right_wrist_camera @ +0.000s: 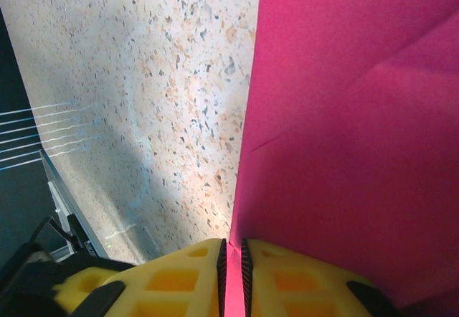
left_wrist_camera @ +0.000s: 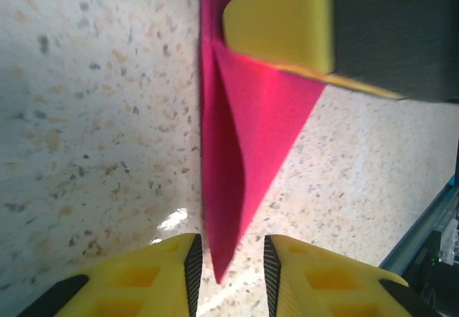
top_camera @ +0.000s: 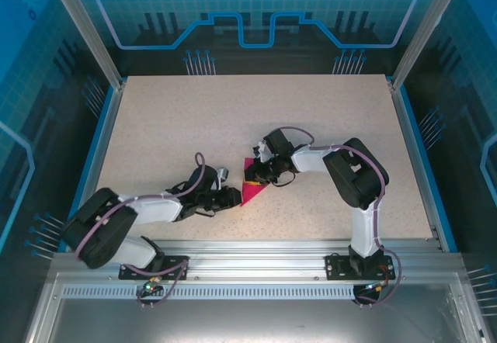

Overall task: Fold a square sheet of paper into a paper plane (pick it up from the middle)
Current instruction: Fourth fold the wing at the center of the table.

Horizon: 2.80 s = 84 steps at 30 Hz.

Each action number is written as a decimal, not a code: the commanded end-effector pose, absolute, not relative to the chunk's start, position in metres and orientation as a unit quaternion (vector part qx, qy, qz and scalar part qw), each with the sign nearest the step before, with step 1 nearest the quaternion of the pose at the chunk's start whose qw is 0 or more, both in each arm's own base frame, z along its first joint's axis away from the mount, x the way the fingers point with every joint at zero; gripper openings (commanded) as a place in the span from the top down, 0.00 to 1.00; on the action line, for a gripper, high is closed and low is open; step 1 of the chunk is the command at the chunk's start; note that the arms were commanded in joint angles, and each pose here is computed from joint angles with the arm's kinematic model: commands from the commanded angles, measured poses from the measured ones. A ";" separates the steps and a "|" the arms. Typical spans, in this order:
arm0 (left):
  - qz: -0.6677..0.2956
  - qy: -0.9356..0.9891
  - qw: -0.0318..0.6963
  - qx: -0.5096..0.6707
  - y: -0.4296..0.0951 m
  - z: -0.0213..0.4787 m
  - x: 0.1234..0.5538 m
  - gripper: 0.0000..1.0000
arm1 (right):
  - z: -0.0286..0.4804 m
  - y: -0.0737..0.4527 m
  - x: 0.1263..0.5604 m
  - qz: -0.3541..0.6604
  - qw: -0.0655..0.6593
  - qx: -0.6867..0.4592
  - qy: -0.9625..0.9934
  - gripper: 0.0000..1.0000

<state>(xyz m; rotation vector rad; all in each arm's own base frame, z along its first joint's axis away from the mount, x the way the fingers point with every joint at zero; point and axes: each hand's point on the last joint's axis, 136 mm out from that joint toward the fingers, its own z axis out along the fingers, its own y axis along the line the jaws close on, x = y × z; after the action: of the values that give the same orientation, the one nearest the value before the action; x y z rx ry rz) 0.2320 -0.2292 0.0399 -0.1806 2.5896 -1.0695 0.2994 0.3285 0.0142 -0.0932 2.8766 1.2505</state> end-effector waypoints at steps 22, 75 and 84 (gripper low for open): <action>-0.432 0.887 0.158 -0.037 -0.271 0.061 0.267 0.80 | -0.028 0.314 0.284 0.342 -0.034 -0.015 0.939 0.83; -0.432 0.891 0.128 -0.052 -0.268 0.057 0.252 0.78 | -0.031 0.312 0.282 0.334 -0.040 -0.016 0.941 0.83; -0.384 0.918 0.070 -0.073 -0.254 0.017 0.229 0.78 | -0.033 0.311 0.282 0.331 -0.040 -0.015 0.943 0.83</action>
<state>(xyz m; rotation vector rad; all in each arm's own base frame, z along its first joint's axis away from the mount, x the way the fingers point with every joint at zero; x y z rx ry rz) 0.2457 -0.2597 0.0319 -0.2017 2.6748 -1.1839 0.2987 0.3296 0.0136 -0.1047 2.8913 1.2528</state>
